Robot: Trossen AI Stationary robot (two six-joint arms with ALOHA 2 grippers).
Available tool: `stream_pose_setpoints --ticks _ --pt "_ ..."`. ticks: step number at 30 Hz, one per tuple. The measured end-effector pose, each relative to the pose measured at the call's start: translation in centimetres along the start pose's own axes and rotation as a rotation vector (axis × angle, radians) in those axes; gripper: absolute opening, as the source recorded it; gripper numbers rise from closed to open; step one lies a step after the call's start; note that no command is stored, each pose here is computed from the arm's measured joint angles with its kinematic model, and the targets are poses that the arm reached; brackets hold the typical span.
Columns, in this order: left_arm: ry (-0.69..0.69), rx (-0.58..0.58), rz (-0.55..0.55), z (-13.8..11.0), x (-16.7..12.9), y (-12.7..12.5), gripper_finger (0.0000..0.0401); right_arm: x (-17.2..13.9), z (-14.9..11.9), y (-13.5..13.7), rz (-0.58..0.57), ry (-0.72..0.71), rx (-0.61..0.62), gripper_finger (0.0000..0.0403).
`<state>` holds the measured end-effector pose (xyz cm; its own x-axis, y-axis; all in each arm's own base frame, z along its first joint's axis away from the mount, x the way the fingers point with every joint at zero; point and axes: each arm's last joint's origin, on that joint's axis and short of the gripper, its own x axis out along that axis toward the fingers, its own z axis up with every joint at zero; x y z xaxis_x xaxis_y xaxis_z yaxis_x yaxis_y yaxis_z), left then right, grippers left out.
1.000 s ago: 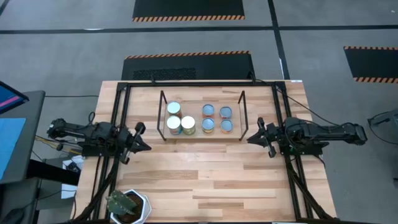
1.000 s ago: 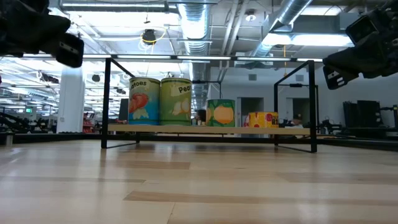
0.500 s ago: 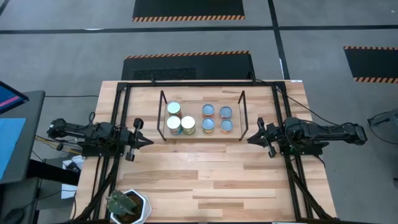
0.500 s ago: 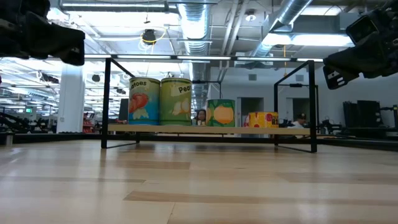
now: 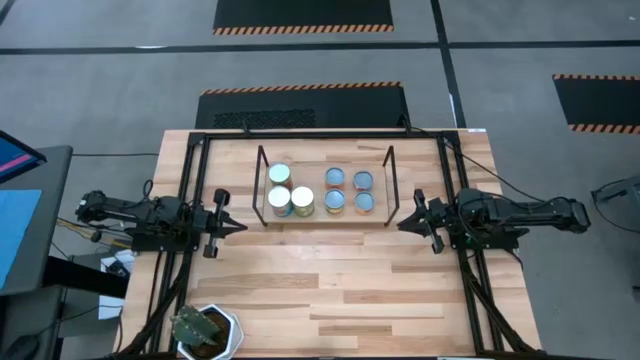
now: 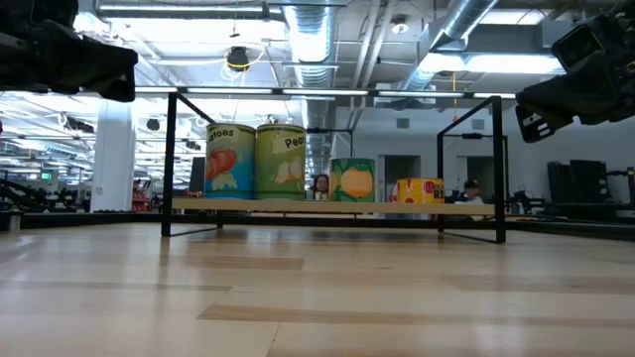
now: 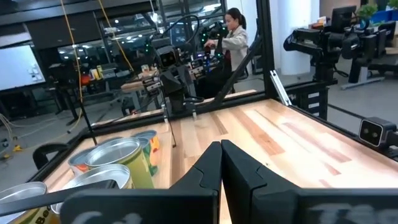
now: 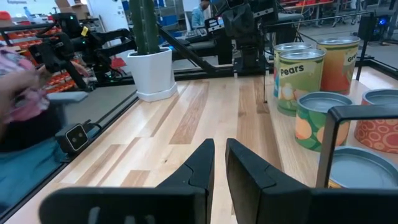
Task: Pick and place cans onto a shelf
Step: Return to Home Position
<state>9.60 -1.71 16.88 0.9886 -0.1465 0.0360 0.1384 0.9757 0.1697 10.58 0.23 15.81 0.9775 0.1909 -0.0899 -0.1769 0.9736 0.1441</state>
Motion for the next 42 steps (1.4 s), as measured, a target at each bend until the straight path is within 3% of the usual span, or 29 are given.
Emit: stream_pose_setpoints --ticks 42 --pt "0.000 -0.019 0.000 -0.01 0.00 0.00 0.0001 0.00 -0.03 0.00 0.001 0.001 0.000 0.0067"
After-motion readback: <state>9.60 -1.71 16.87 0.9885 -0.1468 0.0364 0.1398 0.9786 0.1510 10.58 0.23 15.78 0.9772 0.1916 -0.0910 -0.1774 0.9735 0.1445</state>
